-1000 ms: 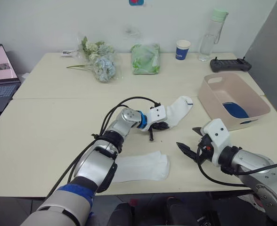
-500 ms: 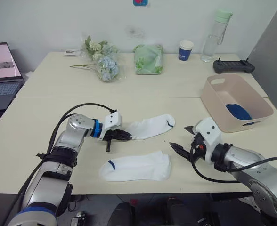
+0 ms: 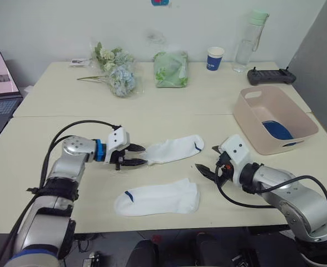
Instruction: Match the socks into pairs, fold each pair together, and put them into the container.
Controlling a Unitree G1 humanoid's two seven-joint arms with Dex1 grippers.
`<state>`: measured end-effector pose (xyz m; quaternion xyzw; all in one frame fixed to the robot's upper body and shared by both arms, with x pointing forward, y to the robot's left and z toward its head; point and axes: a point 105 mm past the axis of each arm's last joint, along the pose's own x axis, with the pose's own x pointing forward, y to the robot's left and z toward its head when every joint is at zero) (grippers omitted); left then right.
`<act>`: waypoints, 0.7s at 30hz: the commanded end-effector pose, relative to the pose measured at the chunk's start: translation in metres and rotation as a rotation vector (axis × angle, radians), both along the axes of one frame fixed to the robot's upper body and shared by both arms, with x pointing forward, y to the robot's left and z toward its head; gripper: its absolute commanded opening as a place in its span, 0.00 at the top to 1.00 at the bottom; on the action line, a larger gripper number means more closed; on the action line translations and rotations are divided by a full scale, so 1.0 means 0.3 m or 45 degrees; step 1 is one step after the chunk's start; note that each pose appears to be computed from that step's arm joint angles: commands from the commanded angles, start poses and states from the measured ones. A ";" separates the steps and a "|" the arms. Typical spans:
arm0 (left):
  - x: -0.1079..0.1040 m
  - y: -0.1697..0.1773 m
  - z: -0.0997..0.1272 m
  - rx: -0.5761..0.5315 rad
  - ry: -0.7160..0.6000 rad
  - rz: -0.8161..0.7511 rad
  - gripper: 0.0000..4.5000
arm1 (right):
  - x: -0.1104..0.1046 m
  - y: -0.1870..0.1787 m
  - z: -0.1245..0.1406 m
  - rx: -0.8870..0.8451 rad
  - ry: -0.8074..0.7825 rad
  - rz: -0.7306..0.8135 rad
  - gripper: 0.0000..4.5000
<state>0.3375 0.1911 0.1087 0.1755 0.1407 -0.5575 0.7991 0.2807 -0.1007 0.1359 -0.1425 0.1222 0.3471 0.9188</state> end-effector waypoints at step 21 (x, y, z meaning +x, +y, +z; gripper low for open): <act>-0.038 -0.184 -0.112 -0.137 0.398 0.445 0.00 | 0.329 -0.020 -0.085 0.164 0.025 -0.413 0.00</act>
